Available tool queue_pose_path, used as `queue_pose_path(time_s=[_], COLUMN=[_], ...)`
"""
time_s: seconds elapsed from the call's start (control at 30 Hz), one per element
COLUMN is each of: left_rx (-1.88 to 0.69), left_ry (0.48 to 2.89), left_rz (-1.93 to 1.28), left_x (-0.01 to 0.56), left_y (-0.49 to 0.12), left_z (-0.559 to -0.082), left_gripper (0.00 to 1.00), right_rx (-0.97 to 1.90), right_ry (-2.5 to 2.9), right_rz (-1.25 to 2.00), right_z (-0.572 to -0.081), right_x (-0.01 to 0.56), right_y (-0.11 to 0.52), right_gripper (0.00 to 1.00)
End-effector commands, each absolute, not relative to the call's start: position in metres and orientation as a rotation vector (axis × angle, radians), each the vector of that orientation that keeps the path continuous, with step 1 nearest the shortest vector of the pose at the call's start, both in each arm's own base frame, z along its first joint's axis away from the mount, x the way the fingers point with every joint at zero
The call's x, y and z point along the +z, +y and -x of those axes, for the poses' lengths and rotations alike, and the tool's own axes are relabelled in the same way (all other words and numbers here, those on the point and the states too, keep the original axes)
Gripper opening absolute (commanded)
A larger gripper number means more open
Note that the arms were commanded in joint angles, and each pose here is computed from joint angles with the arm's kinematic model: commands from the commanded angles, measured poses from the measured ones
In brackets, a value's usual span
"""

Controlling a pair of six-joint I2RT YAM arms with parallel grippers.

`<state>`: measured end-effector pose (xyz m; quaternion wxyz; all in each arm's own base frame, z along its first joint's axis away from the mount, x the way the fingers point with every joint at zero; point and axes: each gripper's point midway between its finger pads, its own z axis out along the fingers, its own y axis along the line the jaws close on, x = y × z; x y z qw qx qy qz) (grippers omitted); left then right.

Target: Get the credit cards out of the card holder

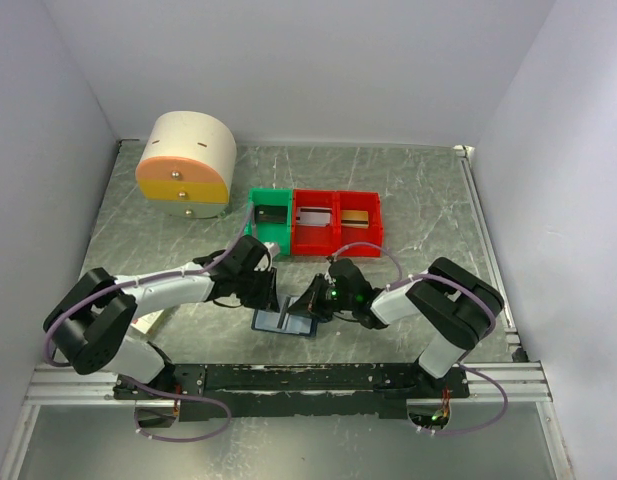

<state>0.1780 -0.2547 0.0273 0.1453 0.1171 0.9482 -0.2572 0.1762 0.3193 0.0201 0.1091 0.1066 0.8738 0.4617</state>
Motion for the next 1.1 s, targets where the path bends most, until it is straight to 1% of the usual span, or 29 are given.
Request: queue_pose_path(time_s=[0.0, 0.27, 0.4, 0.43, 0.57, 0.63, 0.9, 1.07], left_rx=[-0.627, -0.595, -0.603, -0.607, -0.595, -0.587, -0.597, -0.633], left_ry=[2.779, 2.787, 2.776, 2.775, 2.771, 2.769, 2.767, 2.772], left_rz=[-0.336, -0.344, -0.336, -0.333, -0.33, -0.326, -0.324, -0.351], left_x=[0.017, 0.014, 0.016, 0.017, 0.019, 0.019, 0.02, 0.02], left_y=[-0.244, -0.239, -0.239, -0.24, -0.239, -0.238, -0.237, -0.243], left_z=[-0.176, -0.175, -0.175, -0.175, -0.177, -0.177, -0.175, -0.173], left_gripper=[0.35, 0.33, 0.32, 0.32, 0.32, 0.32, 0.32, 0.32], right_rx=[1.396, 1.457, 1.471, 1.47, 1.475, 1.46, 1.418, 1.431], right_ry=[2.537, 2.509, 2.514, 2.519, 2.476, 2.474, 2.492, 2.517], right_rz=[-0.343, -0.356, -0.348, -0.338, -0.371, -0.386, -0.352, -0.312], right_z=[-0.179, -0.18, -0.177, -0.176, -0.178, -0.178, -0.175, -0.176], right_x=[0.023, 0.026, 0.022, 0.02, 0.024, 0.023, 0.025, 0.025], right_y=[0.318, 0.323, 0.33, 0.332, 0.33, 0.322, 0.303, 0.309], right_gripper=[0.06, 0.17, 0.18, 0.17, 0.04, 0.0, 0.0, 0.01])
